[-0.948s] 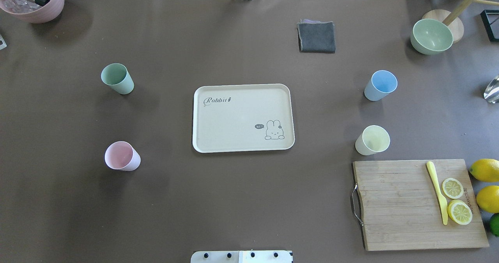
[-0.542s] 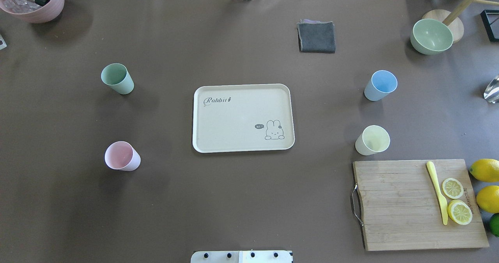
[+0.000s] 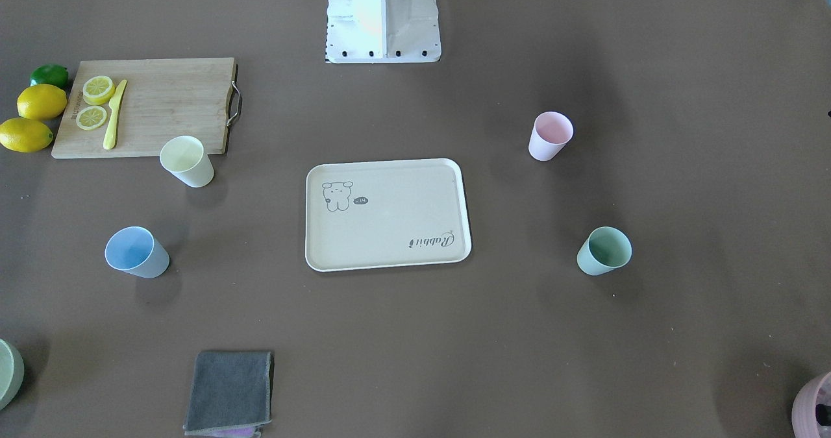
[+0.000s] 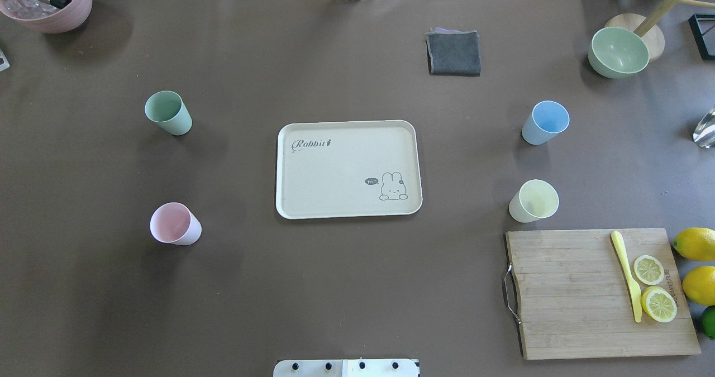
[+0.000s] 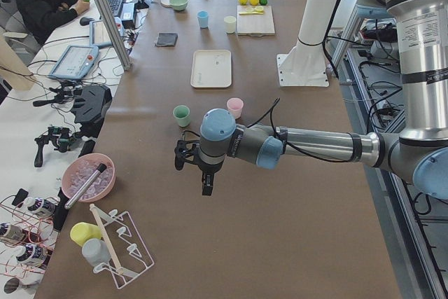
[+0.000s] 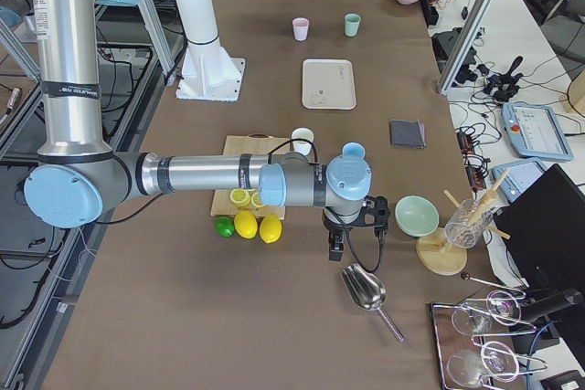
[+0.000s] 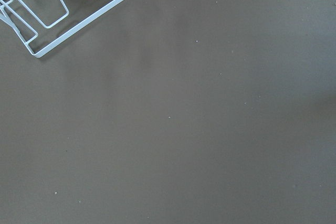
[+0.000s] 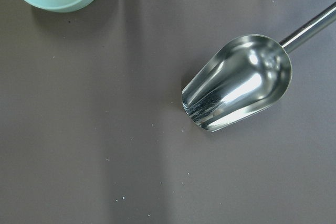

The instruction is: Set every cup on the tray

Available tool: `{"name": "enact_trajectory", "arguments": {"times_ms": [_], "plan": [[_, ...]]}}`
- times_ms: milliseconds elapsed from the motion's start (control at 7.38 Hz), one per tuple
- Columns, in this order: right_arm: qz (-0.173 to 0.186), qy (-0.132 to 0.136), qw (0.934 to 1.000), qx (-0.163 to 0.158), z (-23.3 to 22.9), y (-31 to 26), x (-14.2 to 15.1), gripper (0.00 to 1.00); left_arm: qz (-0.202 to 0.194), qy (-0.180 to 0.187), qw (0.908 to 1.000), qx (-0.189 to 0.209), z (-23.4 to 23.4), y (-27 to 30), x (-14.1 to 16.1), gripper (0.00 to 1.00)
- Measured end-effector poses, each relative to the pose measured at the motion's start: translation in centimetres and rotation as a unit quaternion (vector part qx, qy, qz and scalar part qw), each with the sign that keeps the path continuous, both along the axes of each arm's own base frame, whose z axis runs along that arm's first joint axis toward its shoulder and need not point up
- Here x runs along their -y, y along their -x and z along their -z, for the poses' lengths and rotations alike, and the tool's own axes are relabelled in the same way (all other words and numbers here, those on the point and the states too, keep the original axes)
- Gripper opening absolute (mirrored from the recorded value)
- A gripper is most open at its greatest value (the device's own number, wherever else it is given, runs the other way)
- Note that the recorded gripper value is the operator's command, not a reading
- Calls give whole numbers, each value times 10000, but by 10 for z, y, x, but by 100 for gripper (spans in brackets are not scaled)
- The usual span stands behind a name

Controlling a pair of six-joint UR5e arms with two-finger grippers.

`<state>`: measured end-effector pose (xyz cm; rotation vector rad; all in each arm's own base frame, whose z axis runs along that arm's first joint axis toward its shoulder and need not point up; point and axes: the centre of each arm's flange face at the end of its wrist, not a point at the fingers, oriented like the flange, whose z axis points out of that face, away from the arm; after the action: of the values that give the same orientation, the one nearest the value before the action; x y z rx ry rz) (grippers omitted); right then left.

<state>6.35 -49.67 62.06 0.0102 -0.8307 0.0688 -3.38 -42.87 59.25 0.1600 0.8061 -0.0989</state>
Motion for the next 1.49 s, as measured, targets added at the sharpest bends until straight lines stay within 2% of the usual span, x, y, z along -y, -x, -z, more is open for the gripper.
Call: {"name": "enact_trajectory", "arguments": {"times_ms": [271, 406, 677, 812, 1083, 1219, 1490], "plan": [[-7, -44, 10000, 0, 5, 0, 0, 100, -16, -125, 9999, -10, 9, -1, 5, 98], [-10, -70, 10000, 0, 8, 0, -1, 100, -34, -298, 9995, -22, 19, -3, 11, 98], [-26, -124, 9999, 1, 15, 0, -4, 100, -65, -927, 9956, -145, 52, -15, 29, 98], [-58, -138, 9999, 5, 20, 0, -5, 100, 41, -942, 9950, -329, 71, -35, 41, 98], [-116, -159, 9998, 13, 29, 0, -5, 100, 474, -141, 9953, -834, 117, -112, 61, 98], [-126, -162, 9998, 11, 30, 0, -4, 100, 577, 27, 9943, -893, 139, -149, 57, 98], [-137, -174, 9998, 12, 34, 2, -4, 100, 471, -23, 9960, -763, 162, -208, 25, 98]]}}
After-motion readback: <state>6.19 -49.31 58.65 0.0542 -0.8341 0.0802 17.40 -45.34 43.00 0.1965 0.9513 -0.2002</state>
